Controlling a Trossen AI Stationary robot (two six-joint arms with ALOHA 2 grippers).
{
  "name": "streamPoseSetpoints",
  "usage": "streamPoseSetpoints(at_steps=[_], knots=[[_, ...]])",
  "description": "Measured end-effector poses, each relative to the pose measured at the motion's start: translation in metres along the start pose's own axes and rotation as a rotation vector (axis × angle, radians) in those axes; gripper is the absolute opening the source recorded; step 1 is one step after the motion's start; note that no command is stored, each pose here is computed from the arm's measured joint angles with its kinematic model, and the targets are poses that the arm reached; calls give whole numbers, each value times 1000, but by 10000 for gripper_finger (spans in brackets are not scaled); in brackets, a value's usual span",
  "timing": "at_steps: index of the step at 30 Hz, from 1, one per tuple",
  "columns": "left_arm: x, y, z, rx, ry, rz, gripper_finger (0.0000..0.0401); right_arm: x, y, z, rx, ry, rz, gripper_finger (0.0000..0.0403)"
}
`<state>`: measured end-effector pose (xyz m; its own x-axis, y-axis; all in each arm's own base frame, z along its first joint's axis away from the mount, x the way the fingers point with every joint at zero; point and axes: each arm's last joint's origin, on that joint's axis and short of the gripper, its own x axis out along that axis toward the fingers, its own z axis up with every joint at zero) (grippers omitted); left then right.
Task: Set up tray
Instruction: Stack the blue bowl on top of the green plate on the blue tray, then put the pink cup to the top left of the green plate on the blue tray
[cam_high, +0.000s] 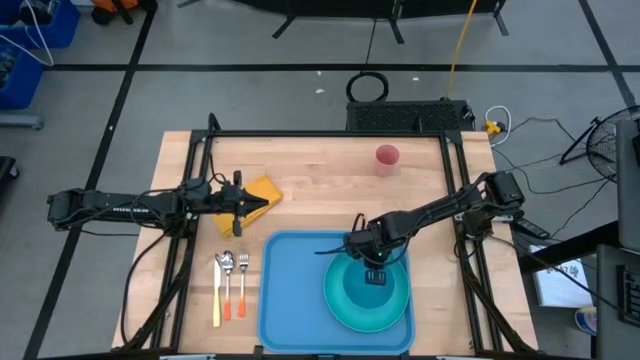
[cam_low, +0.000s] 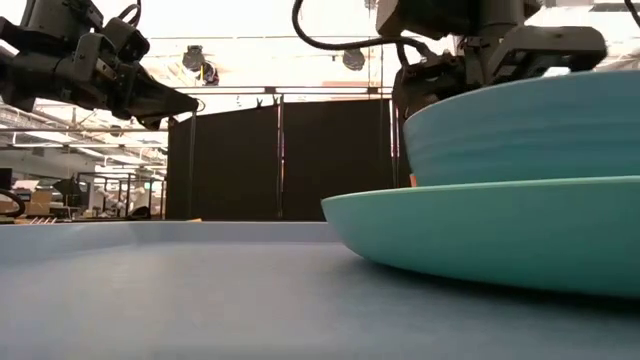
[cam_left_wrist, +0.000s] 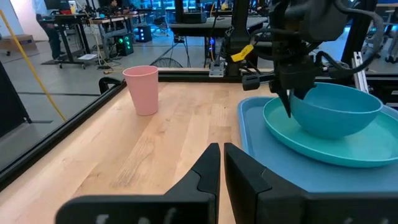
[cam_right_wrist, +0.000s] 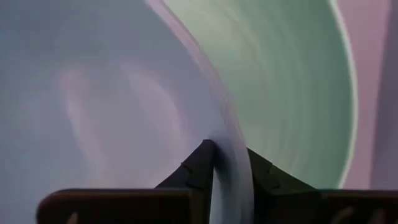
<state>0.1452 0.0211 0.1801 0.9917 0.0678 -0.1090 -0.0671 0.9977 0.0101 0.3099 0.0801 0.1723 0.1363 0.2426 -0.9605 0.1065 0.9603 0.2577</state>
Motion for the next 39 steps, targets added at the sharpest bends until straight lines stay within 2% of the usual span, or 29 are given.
streamPoseSetpoints(at_steps=[8, 17, 22, 26, 29, 32, 36, 39], knots=[[0, 0, 0, -17, 0, 0, 26, -1, -2, 2, 10, 7, 57, 51], [0, 0, 0, -31, 0, 0, 26, -2, -2, 3, 32, 2, 86, 89], [0, 0, 0, -31, 0, -1, 26, -11, -4, 2, 32, -12, 88, 106], [0, 0, 0, -35, 0, -3, 26, -31, -9, -1, 48, -45, 92, 111], [0, 0, 0, -36, 0, -5, 26, -54, -16, -5, 49, -115, 68, 111], [0, 0, 0, -48, 0, -3, 26, -86, -21, -15, -27, -239, -39, 111], [0, 0, 0, -56, 0, -3, 26, -126, -21, -38, -224, -486, -122, 102], [0, 0, 0, -56, 0, -2, 26, -141, -25, -64, -253, -684, -115, 68]])
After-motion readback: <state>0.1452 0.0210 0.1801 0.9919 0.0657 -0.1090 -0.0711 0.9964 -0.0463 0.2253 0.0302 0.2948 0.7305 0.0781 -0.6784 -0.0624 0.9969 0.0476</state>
